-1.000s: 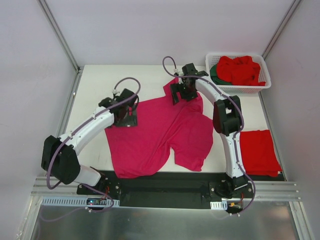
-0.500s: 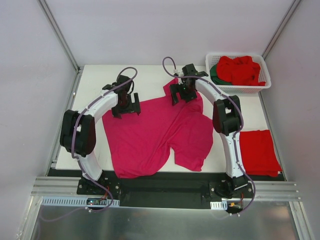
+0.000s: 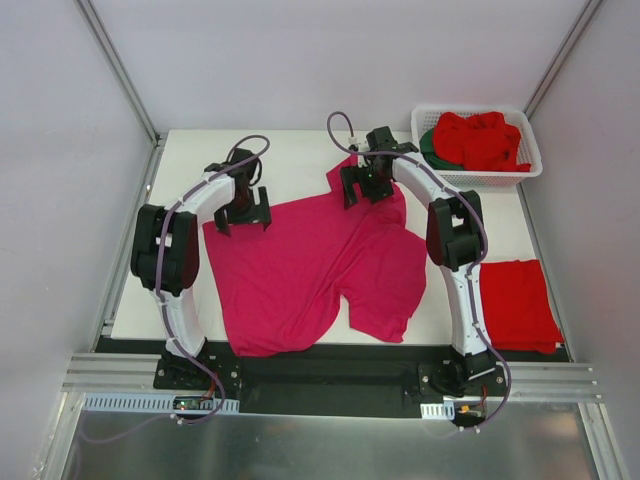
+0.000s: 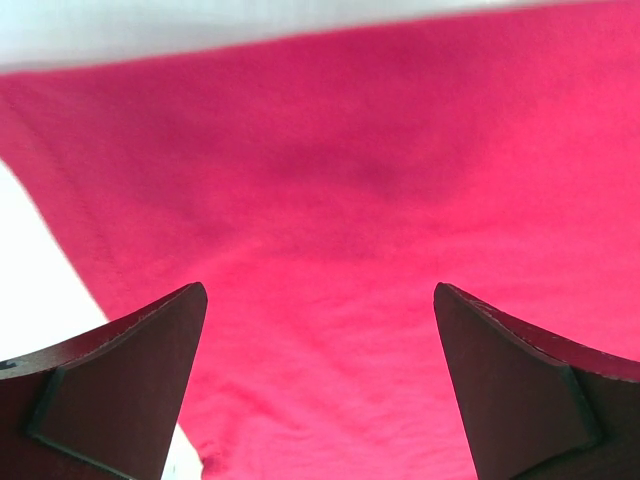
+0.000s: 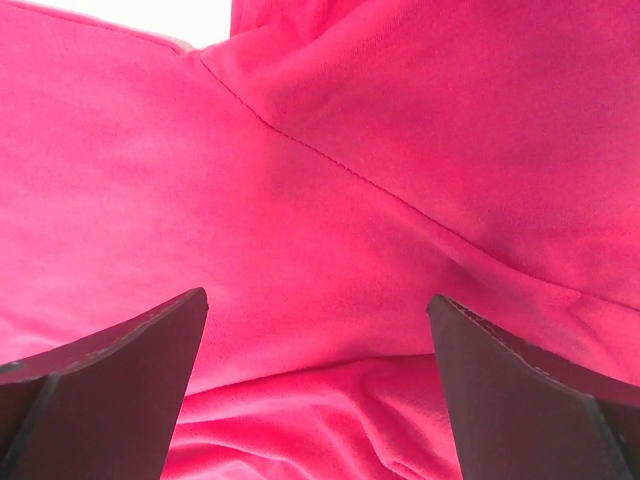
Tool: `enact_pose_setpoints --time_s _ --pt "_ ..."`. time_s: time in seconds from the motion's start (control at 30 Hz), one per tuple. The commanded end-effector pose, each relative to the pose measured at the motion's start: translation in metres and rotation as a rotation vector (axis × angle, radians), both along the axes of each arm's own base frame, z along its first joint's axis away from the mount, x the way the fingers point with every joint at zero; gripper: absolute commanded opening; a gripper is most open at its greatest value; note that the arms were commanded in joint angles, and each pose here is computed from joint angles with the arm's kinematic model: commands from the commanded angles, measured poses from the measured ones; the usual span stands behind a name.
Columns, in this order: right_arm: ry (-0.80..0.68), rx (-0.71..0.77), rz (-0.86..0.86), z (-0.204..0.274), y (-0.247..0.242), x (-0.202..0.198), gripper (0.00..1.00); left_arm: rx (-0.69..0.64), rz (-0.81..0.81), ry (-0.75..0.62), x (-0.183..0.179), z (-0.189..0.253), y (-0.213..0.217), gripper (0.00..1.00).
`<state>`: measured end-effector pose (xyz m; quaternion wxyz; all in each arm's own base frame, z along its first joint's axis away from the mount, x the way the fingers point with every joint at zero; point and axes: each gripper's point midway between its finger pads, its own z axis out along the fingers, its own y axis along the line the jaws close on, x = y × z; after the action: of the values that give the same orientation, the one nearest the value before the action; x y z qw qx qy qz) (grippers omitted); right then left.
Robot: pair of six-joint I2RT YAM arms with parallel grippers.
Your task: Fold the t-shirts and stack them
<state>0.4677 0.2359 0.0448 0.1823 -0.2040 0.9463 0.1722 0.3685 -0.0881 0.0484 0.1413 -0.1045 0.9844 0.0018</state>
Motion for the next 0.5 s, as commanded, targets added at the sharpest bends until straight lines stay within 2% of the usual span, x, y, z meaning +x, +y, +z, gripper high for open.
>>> enact_pose_setpoints --time_s 0.0,0.47 --pt "-0.009 0.042 -0.002 0.006 0.006 0.004 0.96 0.073 0.012 0.017 0.008 0.009 0.018 0.98" --pt "-0.008 0.047 -0.001 0.007 0.004 0.004 0.96 0.068 0.048 0.131 -0.001 -0.023 0.031 0.98"
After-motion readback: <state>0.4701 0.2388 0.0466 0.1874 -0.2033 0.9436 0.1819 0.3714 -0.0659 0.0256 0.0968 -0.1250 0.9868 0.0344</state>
